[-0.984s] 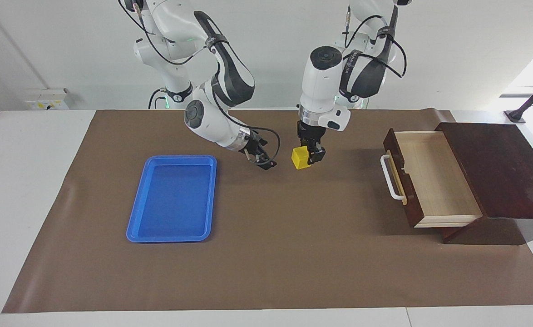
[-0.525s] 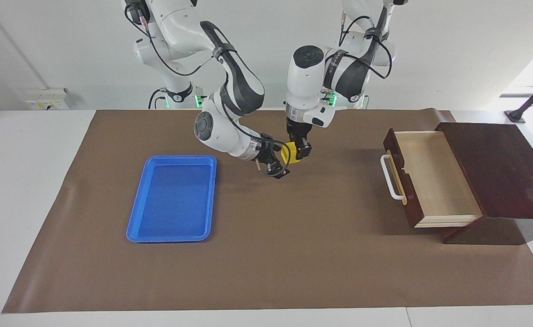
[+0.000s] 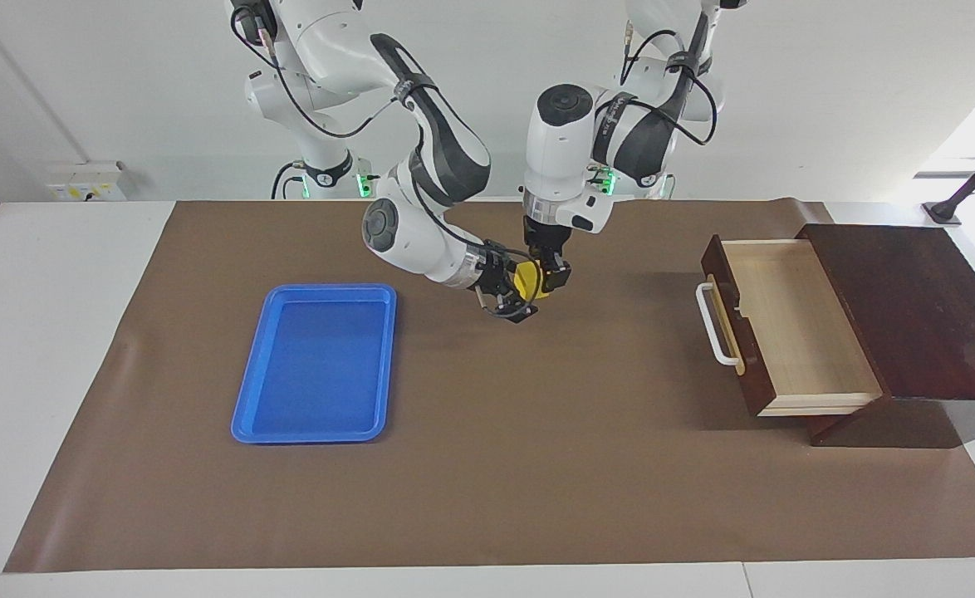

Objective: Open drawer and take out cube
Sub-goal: 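Lift the cube with the left gripper toward the approaching right gripper, then grasp the cube with the right gripper while the left gripper releases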

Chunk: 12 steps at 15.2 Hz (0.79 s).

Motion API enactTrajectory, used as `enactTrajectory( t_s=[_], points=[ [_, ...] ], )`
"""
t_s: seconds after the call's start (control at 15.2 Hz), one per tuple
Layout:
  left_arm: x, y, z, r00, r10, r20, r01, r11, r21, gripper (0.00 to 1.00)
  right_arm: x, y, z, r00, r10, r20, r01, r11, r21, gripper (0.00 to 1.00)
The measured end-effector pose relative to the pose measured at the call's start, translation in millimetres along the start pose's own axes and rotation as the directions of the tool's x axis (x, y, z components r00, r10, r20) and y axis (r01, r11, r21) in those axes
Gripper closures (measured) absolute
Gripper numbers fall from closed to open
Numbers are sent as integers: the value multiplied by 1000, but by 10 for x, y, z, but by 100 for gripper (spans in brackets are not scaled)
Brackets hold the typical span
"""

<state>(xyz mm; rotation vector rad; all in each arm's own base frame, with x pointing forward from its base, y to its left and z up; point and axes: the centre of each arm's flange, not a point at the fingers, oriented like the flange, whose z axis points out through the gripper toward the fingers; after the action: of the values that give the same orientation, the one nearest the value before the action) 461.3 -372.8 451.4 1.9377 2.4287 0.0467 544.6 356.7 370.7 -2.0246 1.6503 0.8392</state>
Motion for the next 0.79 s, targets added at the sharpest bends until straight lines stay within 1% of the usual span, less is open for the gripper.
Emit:
enactTrajectory(
  t_s=[0.66,0.72,0.79],
  points=[
    [8,-2,20,1000,-4,-2,4,1000,1,45,2,-1,4,1000,1,-2,-1,1000,0,0],
    [9,0,19,1000,-5,-2,5,1000,1,45,0,0,6,1000,1,-2,-1,1000,0,6],
    [10,1,19,1000,-5,-2,5,1000,1,45,-2,0,6,1000,0,-2,0,1000,0,6]
  ],
)
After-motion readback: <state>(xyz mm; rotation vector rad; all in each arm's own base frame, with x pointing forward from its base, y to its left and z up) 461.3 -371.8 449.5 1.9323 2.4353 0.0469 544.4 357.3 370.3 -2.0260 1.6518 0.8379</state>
